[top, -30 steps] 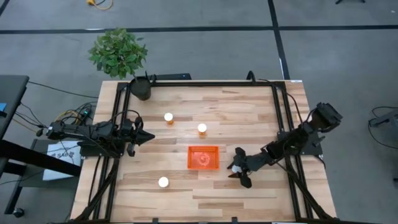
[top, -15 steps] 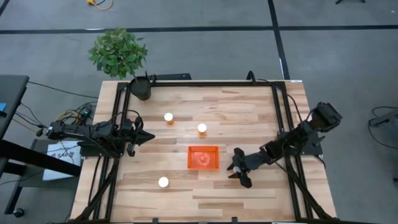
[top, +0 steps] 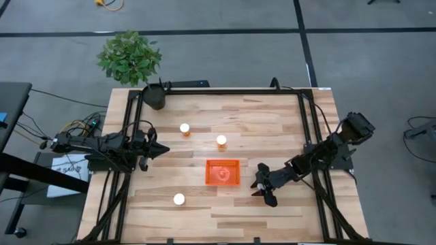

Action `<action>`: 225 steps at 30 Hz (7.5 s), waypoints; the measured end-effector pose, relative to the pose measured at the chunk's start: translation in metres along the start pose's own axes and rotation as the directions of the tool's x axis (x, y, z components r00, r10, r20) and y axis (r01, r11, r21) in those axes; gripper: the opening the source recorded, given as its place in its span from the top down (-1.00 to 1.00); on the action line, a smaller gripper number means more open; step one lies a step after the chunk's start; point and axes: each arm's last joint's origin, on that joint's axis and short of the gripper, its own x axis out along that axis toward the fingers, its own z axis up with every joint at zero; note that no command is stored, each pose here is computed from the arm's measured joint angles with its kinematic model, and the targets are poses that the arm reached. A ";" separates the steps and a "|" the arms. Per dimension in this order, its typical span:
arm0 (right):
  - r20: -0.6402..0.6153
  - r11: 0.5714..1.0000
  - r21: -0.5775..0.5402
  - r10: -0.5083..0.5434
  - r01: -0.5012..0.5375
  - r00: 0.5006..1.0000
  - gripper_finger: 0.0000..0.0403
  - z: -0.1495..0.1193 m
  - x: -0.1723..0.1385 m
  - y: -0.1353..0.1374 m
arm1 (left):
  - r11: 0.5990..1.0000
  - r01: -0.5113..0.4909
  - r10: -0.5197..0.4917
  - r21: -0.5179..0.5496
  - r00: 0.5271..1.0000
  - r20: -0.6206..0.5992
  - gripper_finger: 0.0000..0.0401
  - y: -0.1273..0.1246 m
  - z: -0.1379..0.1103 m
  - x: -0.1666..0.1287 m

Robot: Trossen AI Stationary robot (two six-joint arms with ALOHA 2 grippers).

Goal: Pick and place pill bottles into a basket
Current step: Put the orange pill bottle into the orange bin

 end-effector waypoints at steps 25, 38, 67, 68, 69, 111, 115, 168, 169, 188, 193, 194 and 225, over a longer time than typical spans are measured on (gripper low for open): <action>0.003 1.000 -0.006 -0.005 0.005 1.000 0.23 0.000 0.000 -0.001 | 1.000 0.000 0.000 0.000 1.000 0.000 1.00 0.000 0.000 0.000; 0.002 1.000 -0.007 -0.004 0.004 1.000 0.10 0.000 0.000 -0.001 | 1.000 0.000 0.000 0.000 1.000 0.000 1.00 0.000 0.000 0.000; -0.050 0.995 -0.100 -0.023 0.018 0.998 0.22 0.034 0.006 -0.009 | 1.000 0.000 0.000 0.000 1.000 0.000 1.00 0.000 0.000 0.000; -0.054 0.994 -0.104 -0.027 0.021 0.998 0.21 0.036 0.005 -0.009 | 1.000 0.000 0.000 0.000 1.000 0.000 1.00 0.000 0.000 0.000; -0.059 0.993 -0.112 -0.032 0.025 0.998 0.21 0.039 0.005 -0.009 | 1.000 0.000 0.000 0.000 1.000 0.000 1.00 0.000 0.000 0.000; 0.167 0.975 -0.201 -0.057 0.090 0.984 0.15 0.149 0.025 -0.042 | 1.000 0.000 0.000 0.000 1.000 0.000 1.00 0.000 0.000 0.000; 0.168 0.978 -0.192 -0.042 0.075 0.985 0.21 0.144 0.035 -0.041 | 1.000 0.000 0.000 0.000 1.000 0.000 1.00 0.000 0.000 0.000; 0.225 0.981 -0.103 -0.139 0.165 0.964 -0.28 0.178 -0.018 -0.057 | 1.000 0.000 0.000 0.000 1.000 0.000 1.00 0.000 0.000 0.000; 0.231 0.976 -0.101 -0.165 0.193 0.959 -0.32 0.179 -0.024 -0.057 | 1.000 0.000 0.000 0.000 1.000 0.000 1.00 0.000 0.000 0.000; 0.148 0.941 -0.015 -0.331 0.337 0.932 -0.40 0.118 -0.079 -0.082 | 1.000 0.000 0.000 0.000 1.000 0.000 1.00 0.000 0.000 0.000; 0.161 0.929 0.033 -0.369 0.369 0.915 -0.40 0.087 -0.093 -0.096 | 1.000 0.000 0.000 0.000 1.000 0.000 1.00 0.000 0.000 0.000; 0.164 0.930 0.046 -0.368 0.366 0.915 -0.40 0.080 -0.096 -0.098 | 1.000 0.000 0.000 0.000 1.000 0.000 1.00 0.000 0.000 0.000; 0.277 0.942 0.075 -0.335 0.327 0.901 -0.40 0.015 -0.070 -0.128 | 1.000 0.000 0.000 0.000 1.000 -0.001 1.00 0.000 0.000 0.000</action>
